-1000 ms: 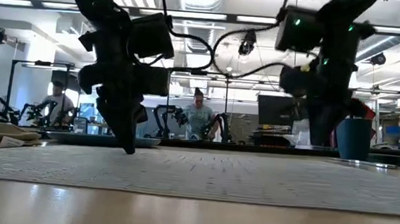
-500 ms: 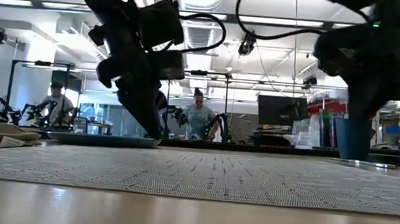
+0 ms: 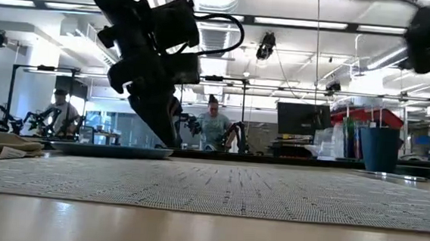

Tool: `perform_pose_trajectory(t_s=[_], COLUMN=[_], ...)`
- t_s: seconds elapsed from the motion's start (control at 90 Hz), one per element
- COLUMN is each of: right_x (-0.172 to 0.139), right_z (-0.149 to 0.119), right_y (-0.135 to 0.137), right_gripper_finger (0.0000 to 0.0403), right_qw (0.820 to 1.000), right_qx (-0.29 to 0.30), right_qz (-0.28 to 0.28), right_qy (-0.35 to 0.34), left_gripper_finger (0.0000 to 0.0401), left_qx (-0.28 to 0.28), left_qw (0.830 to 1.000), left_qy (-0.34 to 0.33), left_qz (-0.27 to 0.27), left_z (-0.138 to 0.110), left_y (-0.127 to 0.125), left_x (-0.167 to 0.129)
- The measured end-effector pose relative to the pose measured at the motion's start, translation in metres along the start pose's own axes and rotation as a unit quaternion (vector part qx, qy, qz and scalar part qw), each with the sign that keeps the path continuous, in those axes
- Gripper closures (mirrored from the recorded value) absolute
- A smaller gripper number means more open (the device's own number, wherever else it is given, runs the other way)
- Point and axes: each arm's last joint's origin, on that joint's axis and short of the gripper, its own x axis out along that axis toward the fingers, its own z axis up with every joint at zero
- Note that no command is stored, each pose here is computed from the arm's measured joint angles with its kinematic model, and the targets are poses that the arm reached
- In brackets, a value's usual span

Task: Set table place
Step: Put the silver spoon to the right of the gray table mat

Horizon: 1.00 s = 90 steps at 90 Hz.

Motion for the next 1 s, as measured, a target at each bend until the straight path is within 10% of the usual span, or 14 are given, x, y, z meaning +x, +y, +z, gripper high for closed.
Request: perform_pose_trajectory(t_s=[0.2, 0.356, 0.767, 1.0], right_x=[-0.005, -0.005, 0.01, 0.026], right_z=[-0.017, -0.019, -0.014, 0.008], right_y=[0.008, 0.01, 0.001, 0.015], right_gripper_finger=[0.0385, 0.0329, 0.0221, 0.022], right_qw=[0.996, 0.971, 0.773, 0.774], right_qx=[-0.058, -0.217, -0.628, -0.629], right_qz=[0.053, 0.076, 0.041, 0.034], right_qy=[0.049, 0.067, 0.081, 0.066], left_gripper_finger=[0.0401, 0.0401, 0.0401, 0.0401], left_qx=[-0.015, -0.057, -0.092, -0.048], left_qw=[0.999, 0.991, 0.971, 0.979], left_qy=[-0.007, -0.006, -0.049, -0.117], left_qz=[-0.046, -0.12, -0.214, -0.16], left_z=[0.005, 0.018, 0.081, 0.105], left_y=[-0.003, -0.009, -0.068, -0.098], left_x=[-0.003, -0.011, -0.057, -0.081])
